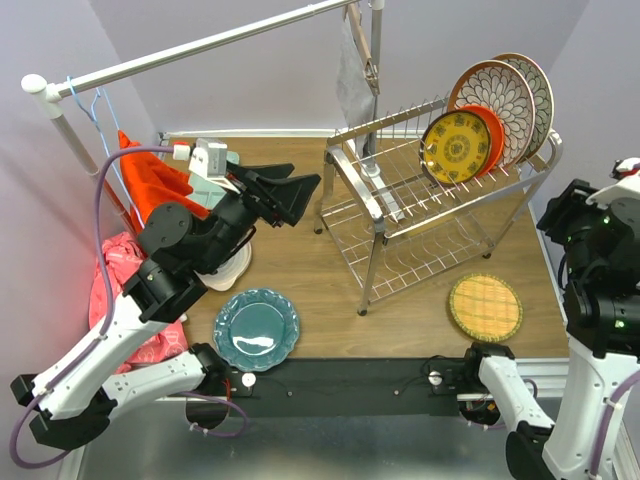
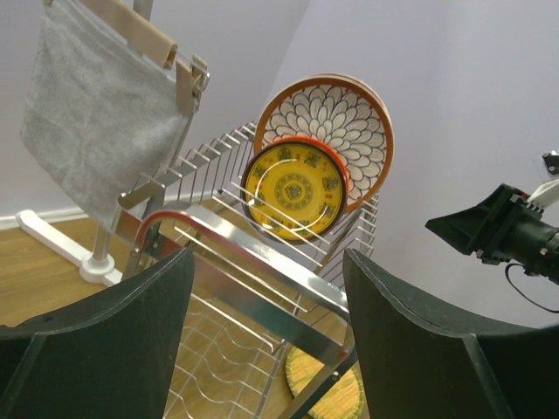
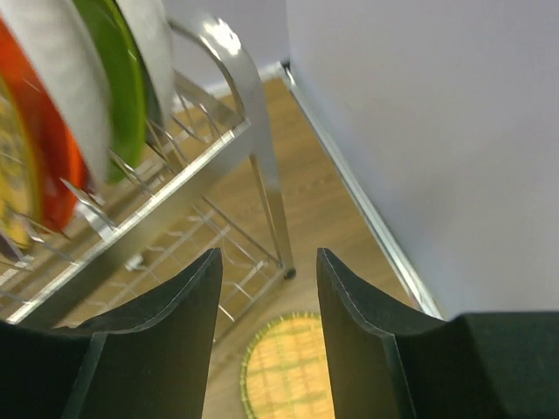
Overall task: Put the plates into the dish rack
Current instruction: Grab a plate with the right arm
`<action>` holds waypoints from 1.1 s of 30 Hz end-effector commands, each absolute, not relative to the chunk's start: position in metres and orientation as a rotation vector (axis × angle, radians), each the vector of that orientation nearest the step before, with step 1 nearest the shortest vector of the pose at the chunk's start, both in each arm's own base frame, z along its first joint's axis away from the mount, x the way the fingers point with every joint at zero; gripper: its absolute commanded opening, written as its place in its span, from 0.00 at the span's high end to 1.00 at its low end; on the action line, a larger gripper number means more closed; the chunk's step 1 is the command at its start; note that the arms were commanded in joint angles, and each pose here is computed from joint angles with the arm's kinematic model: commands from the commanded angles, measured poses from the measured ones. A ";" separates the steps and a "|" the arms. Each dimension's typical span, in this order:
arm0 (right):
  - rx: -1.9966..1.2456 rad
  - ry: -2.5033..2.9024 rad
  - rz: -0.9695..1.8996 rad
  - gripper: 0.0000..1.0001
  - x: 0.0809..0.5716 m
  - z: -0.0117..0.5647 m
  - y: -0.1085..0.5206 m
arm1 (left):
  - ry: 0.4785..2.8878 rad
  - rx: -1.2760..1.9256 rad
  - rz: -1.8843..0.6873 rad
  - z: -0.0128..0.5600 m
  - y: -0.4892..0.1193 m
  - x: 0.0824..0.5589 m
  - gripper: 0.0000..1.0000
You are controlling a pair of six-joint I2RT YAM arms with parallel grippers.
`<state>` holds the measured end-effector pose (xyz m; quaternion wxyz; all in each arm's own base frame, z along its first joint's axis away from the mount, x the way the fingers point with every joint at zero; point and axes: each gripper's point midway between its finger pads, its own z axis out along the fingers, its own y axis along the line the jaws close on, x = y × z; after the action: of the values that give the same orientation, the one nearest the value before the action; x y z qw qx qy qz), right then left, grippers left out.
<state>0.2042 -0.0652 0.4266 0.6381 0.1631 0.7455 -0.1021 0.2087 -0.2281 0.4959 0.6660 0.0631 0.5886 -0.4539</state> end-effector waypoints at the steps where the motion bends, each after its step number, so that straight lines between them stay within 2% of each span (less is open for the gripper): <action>1: 0.479 1.814 -0.267 0.45 0.198 0.382 -0.074 | 1.391 0.165 -1.032 0.473 -0.233 0.208 0.22; 17: 0.493 1.995 -0.251 0.45 0.209 0.325 -0.071 | 1.474 0.331 -1.097 0.424 -0.260 0.195 0.22; 20: 0.514 2.033 -0.291 0.44 0.207 0.323 -0.076 | 1.465 0.351 -1.083 0.424 -0.260 0.195 0.22; 22: 0.543 2.027 -0.346 0.38 0.205 0.327 -0.084 | 1.460 0.365 -1.072 0.425 -0.259 0.196 0.22; 33: 0.582 2.073 -0.413 0.36 0.212 0.348 -0.095 | 1.341 0.469 -0.994 0.457 -0.255 0.194 0.21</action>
<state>0.2220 -0.0837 0.3481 0.4836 0.2145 0.8375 -0.1368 0.1985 -0.2610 0.4282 0.6151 0.1814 0.6263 -0.4432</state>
